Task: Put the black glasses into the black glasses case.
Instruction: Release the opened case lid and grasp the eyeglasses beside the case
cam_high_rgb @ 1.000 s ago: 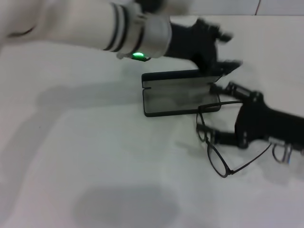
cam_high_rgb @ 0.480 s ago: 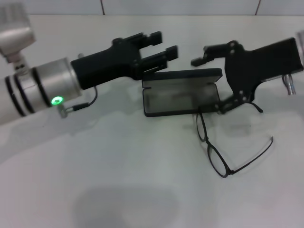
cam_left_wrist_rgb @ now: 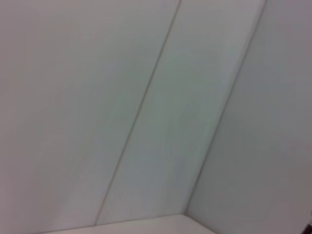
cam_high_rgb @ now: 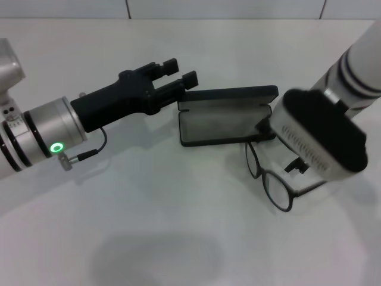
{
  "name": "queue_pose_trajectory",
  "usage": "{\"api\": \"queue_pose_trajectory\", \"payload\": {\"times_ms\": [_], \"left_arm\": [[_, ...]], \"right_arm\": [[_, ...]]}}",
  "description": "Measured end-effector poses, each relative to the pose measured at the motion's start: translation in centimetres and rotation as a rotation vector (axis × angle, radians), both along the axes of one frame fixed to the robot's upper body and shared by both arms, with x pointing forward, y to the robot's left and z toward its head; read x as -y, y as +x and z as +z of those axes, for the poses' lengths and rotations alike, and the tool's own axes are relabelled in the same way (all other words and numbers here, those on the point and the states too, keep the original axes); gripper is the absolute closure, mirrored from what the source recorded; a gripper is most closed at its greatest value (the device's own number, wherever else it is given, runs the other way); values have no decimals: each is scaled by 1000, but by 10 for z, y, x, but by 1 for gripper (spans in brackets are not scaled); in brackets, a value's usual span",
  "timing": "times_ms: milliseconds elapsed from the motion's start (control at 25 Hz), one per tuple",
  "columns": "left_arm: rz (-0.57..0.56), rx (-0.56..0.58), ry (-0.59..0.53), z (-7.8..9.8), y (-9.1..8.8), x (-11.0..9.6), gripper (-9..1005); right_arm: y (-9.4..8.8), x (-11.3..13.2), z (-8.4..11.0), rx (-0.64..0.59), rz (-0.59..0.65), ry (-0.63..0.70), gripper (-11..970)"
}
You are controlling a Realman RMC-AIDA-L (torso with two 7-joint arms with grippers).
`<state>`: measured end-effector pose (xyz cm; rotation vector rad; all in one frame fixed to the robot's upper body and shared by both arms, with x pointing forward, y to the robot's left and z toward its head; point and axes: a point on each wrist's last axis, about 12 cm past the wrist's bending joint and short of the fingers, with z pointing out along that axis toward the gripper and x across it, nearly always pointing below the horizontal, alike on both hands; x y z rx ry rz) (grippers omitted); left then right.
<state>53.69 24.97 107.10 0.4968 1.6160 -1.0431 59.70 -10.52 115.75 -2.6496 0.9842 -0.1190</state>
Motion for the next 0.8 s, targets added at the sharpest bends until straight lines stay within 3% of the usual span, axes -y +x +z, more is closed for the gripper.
{"api": "queue_pose_trajectory", "payload": {"times_ms": [120, 320, 560, 680, 800], "left_arm": [[18, -3, -6, -3, -3, -2, 344], [23, -11, -7, -7, -5, -2, 344], [24, -15, -9, -8, -6, -2, 344], [30, -23, -14, -10, -7, -3, 345], [28, -24, -18, -9, -5, -1, 345]], "right_arm": [[-9, -8, -1, 23, 42, -4, 86], [-12, -10, 9, 54, 54, 39, 188], [-17, -5, 21, 90, 41, 89, 187], [-18, 2, 30, 108, 15, 134, 186], [-13, 3, 45, 73, -103, 217, 186]]}}
